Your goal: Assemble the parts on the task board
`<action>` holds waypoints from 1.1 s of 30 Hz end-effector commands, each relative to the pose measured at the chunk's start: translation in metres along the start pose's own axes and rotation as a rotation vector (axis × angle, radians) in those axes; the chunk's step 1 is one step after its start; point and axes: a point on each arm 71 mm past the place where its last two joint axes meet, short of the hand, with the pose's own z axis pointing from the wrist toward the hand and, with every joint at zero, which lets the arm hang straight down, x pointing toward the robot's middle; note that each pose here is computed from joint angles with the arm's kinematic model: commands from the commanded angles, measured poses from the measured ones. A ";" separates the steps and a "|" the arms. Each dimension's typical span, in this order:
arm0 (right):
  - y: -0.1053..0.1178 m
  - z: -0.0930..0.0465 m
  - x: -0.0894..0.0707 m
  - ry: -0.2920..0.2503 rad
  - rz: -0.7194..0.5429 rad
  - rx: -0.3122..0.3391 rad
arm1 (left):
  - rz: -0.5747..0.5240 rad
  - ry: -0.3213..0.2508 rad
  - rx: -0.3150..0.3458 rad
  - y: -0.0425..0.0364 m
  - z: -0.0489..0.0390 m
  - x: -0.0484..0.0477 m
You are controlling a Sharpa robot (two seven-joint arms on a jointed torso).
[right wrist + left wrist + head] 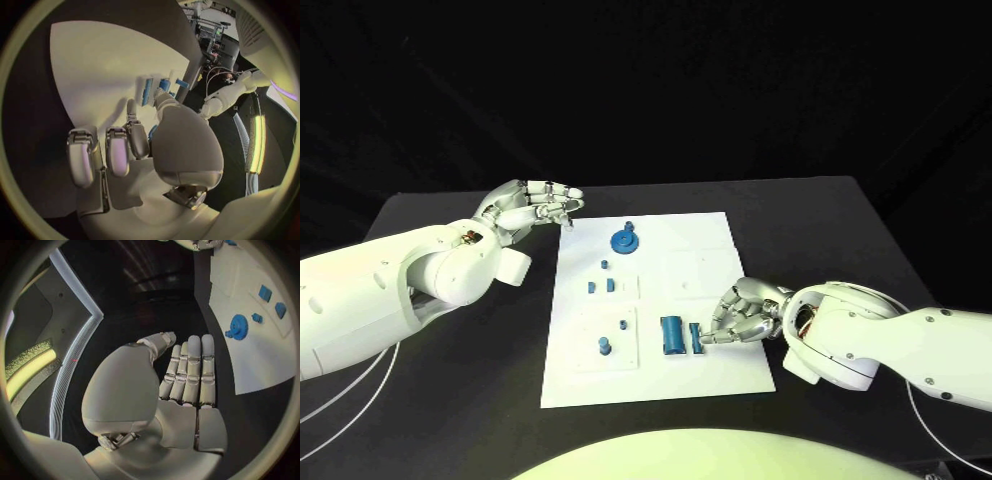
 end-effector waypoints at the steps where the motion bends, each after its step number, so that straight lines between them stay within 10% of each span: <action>1: 0.005 0.000 -0.011 -0.047 0.066 -0.070 | -0.006 0.009 0.012 -0.0010 0.0001 0.0004; 19: -0.001 0.044 -0.132 -0.499 0.462 -0.359 | -0.047 -0.170 0.105 -0.0011 0.0096 -0.0109; 28: -0.002 0.074 -0.158 -0.575 0.618 -0.409 | -0.071 -0.305 0.133 0.0068 0.0285 -0.0177; 29: -0.002 0.072 -0.152 -0.548 0.494 -0.332 | -0.045 -0.216 0.084 0.0086 0.0266 -0.0123; 33: 0.002 0.072 -0.148 -0.550 0.523 -0.344 | -0.045 -0.225 0.085 0.0094 0.0258 -0.0086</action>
